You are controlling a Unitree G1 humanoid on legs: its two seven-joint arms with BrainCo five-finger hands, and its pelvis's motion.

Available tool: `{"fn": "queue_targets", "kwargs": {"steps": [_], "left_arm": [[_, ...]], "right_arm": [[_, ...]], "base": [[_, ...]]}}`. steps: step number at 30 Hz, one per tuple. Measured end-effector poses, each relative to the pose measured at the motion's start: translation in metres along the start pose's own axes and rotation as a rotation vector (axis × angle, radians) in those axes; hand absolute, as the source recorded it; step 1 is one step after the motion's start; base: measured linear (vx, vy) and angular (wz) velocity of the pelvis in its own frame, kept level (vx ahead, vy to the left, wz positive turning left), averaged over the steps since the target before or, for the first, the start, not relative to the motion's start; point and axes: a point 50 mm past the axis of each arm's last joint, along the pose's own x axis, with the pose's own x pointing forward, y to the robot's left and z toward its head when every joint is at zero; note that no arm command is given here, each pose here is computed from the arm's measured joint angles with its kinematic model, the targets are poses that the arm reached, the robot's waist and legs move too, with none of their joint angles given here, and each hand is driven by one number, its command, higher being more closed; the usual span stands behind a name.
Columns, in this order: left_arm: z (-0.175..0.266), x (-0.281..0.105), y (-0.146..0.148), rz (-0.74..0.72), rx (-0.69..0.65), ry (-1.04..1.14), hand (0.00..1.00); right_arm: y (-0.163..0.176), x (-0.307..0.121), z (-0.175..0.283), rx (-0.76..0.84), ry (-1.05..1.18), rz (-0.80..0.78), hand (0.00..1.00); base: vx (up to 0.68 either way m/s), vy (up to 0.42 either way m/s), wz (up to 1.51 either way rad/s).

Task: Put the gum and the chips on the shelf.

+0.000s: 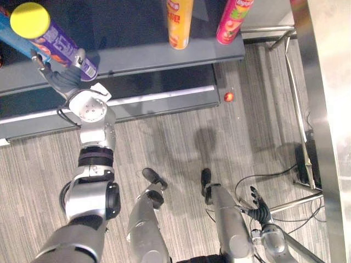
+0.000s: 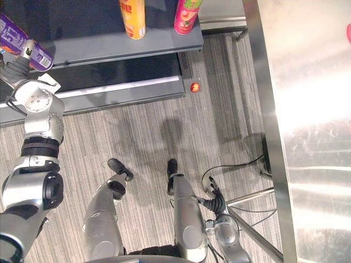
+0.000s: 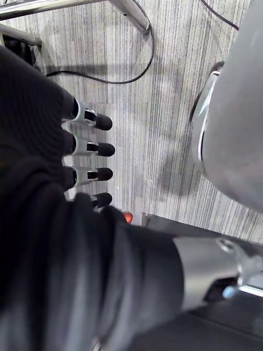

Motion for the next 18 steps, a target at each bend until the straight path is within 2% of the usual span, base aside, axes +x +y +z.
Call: {"fn": "queue_targets", "kwargs": {"steps": [18], "left_arm": [[0.001,0.002,-0.004,0.019,-0.013,0.014,0.00]], "right_arm": [[0.006,0.005,0.011,0.066,-0.045,-0.009,0.00]], "base": [[0.05,-0.027,0.01]]}}
